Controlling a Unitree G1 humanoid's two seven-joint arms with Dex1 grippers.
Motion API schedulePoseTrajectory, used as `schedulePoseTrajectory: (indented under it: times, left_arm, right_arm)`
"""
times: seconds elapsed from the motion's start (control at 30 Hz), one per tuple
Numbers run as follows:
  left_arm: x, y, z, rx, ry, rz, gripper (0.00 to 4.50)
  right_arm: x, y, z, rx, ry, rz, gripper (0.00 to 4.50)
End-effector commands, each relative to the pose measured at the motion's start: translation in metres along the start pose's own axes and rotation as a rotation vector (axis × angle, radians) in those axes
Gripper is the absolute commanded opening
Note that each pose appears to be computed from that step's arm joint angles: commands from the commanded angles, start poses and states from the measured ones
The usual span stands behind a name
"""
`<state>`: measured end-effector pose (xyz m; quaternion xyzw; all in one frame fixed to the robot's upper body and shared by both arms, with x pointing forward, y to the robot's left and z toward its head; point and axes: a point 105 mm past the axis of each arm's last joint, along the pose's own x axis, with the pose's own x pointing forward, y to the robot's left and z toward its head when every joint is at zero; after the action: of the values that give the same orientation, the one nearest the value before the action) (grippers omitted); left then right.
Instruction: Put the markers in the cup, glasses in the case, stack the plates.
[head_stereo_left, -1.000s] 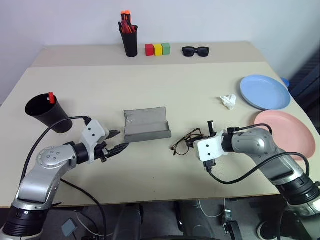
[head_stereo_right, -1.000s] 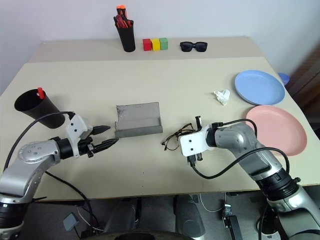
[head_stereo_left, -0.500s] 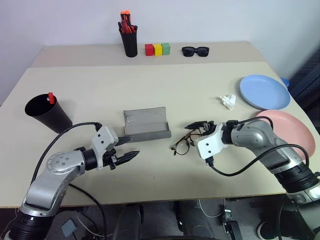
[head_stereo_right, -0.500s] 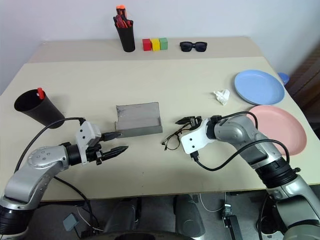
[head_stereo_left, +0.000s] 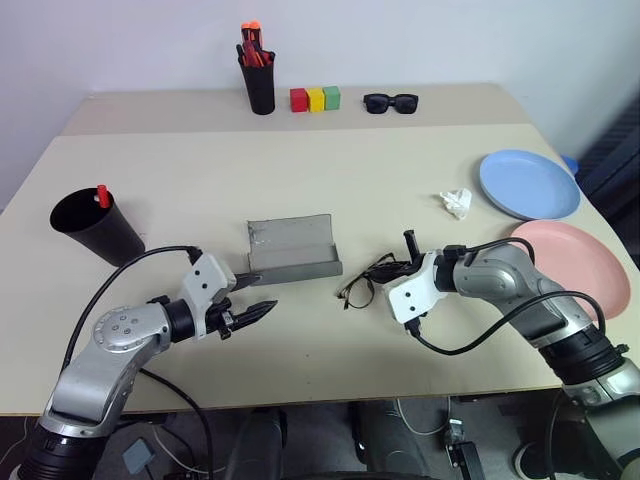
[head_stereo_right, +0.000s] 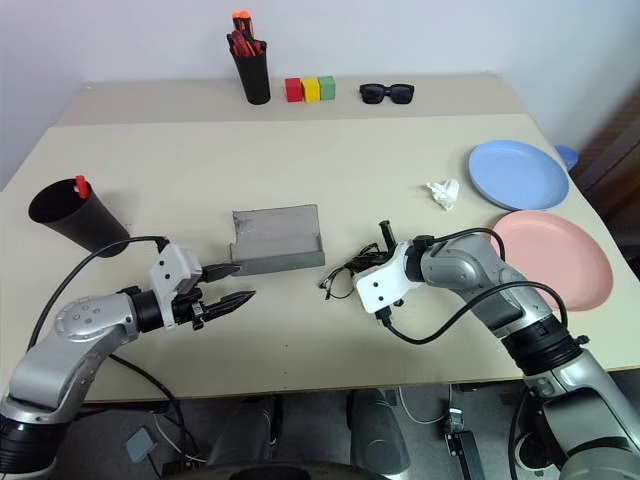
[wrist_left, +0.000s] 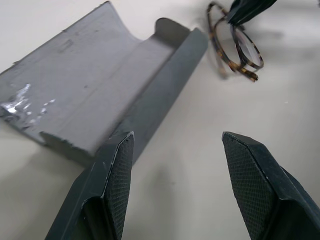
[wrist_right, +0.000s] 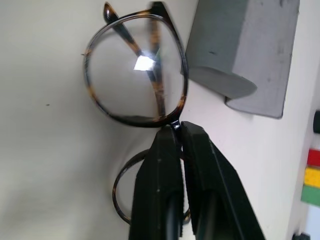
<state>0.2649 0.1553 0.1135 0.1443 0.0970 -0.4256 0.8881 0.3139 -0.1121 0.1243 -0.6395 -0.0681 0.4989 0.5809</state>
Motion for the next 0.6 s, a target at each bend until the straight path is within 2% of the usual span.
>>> schedulePoseTrajectory:
  times: [0.03,0.17,0.33,0.5,0.6]
  left_arm:
    - [-0.014,0.021,0.002,0.032,-0.019,0.116,2.88]
    - [-0.033,0.037,-0.007,0.028,-0.002,0.213,2.88]
    - [-0.049,0.046,-0.017,0.022,0.012,0.275,2.88]
    - [-0.048,0.044,-0.020,0.031,0.011,0.287,2.88]
    - [-0.047,0.042,-0.019,0.029,0.002,0.287,2.88]
  right_arm:
    - [-0.006,-0.025,0.018,0.074,-0.054,-0.104,0.04]
    - [-0.011,-0.048,0.040,0.245,-0.116,-0.161,0.04]
    - [-0.010,-0.085,0.081,0.428,-0.278,-0.187,0.04]
    - [0.021,-0.122,0.094,0.581,-0.287,-0.292,0.04]
    - [0.039,-0.131,0.093,0.664,-0.263,-0.325,0.04]
